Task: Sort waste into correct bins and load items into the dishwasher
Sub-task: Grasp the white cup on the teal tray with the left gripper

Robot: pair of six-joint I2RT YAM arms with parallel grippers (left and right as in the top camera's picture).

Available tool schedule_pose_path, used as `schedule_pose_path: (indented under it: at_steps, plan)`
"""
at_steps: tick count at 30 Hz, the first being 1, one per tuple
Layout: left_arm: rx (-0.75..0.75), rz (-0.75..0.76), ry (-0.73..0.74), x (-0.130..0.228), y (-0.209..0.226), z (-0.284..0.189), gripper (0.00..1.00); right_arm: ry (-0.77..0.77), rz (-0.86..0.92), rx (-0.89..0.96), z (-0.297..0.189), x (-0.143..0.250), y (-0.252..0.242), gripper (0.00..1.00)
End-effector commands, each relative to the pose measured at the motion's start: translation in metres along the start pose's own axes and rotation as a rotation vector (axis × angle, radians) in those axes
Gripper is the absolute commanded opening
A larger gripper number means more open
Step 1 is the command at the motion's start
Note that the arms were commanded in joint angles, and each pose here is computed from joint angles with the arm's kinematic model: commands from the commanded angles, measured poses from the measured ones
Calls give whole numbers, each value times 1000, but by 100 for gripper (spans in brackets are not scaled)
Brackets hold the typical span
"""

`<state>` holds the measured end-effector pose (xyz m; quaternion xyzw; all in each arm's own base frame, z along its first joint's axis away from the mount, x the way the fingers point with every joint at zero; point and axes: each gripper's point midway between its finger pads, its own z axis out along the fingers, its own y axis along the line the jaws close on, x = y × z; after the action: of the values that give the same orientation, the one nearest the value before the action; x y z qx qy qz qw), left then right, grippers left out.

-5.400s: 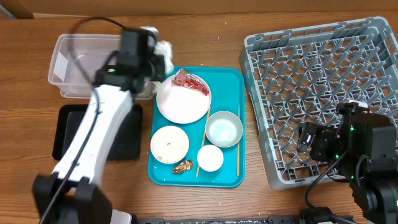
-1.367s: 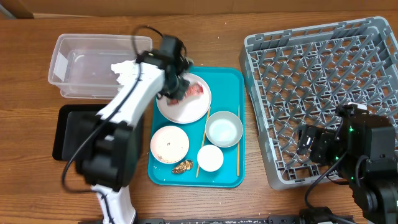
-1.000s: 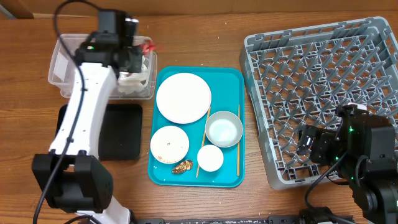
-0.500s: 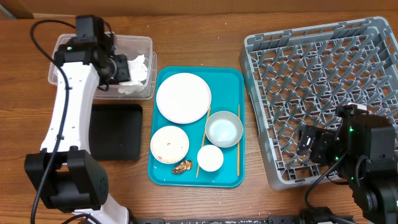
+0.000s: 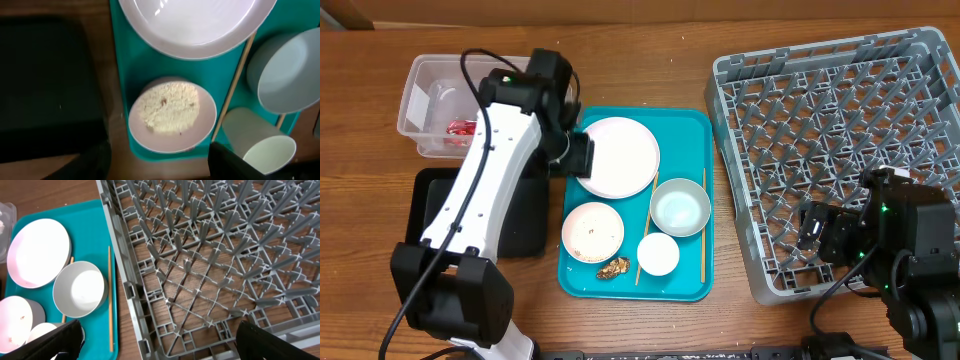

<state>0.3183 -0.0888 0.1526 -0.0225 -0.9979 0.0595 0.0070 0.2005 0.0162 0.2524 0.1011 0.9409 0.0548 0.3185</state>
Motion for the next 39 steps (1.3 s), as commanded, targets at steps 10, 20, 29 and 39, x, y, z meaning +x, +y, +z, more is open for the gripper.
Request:
schedule_pose_path:
  at_steps: [10, 20, 29, 39]
  plan:
    - [-65, -9, -85, 82, -8, -62, 65, -30, 3, 3, -8, -6, -1, 100]
    - [98, 230, -311, 85, -61, -33, 78, -29, 4, 3, -8, -5, -1, 100]
    - [118, 375, -102, 87, -101, 56, 73, -25, 4, 4, -8, -5, -1, 100]
    - [105, 354, 103, 98, -106, 110, 4, -19, 3, 6, -8, -3, -2, 100]
